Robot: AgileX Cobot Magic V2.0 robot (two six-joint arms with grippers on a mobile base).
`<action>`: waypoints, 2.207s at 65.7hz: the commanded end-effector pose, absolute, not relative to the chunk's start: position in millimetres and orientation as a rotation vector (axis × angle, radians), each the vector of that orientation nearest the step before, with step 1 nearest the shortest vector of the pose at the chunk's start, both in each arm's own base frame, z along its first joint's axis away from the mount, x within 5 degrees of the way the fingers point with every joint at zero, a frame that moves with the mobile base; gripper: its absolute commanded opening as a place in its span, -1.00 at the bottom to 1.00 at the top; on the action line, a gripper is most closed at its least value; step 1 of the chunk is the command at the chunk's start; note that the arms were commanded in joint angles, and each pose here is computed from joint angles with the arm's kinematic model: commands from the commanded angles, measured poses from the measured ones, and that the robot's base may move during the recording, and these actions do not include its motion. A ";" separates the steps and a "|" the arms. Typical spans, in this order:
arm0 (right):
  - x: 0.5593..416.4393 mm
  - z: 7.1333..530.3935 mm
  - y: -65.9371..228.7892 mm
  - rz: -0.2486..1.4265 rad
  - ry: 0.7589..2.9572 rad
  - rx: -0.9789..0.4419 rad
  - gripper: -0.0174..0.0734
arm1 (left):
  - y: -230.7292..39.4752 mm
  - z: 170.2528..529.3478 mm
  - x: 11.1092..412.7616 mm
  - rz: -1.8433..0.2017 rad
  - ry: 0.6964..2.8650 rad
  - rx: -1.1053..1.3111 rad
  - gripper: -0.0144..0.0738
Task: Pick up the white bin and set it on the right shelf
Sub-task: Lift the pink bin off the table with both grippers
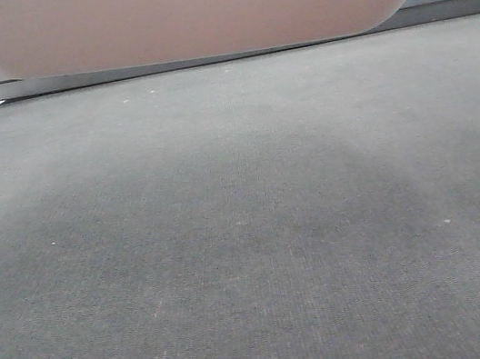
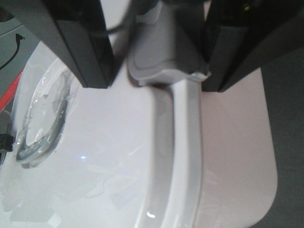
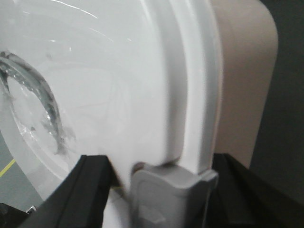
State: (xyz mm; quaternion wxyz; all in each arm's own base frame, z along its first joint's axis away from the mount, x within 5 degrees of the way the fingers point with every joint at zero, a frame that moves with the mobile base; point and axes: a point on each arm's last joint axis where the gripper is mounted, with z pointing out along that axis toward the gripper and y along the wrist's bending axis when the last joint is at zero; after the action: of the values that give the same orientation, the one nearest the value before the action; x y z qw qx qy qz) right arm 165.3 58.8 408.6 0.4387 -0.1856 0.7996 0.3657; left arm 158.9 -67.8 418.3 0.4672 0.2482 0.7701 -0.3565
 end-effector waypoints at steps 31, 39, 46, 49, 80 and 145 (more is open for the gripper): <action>133.2 444.1 80.2 1.356 1.754 -0.601 0.23 | -82.2 442.0 136.3 -1.109 1.746 0.704 -0.11; 133.0 444.8 80.3 1.361 1.748 -0.600 0.23 | -82.1 441.8 137.1 -1.109 1.747 0.701 -0.11; 133.0 444.8 80.3 1.354 1.744 -0.607 0.23 | -81.7 442.2 138.1 -1.101 1.744 0.690 -0.11; 133.0 444.8 80.3 1.349 1.740 -0.613 0.23 | -81.6 442.3 138.5 -1.099 1.743 0.686 -0.11; 134.5 443.0 79.6 1.319 1.755 -0.612 0.23 | -82.6 447.3 138.0 -1.149 1.700 0.656 -0.11; 134.9 443.2 79.5 1.316 1.754 -0.606 0.39 | -82.7 447.2 137.7 -1.151 1.701 0.660 -0.11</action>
State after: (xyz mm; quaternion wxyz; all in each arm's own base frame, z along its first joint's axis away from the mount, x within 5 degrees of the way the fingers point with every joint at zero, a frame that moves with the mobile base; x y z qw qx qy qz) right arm 166.8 59.8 413.9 0.4594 -0.1796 0.7828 0.3794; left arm 160.4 -67.1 420.0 0.4755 0.2396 0.7682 -0.3555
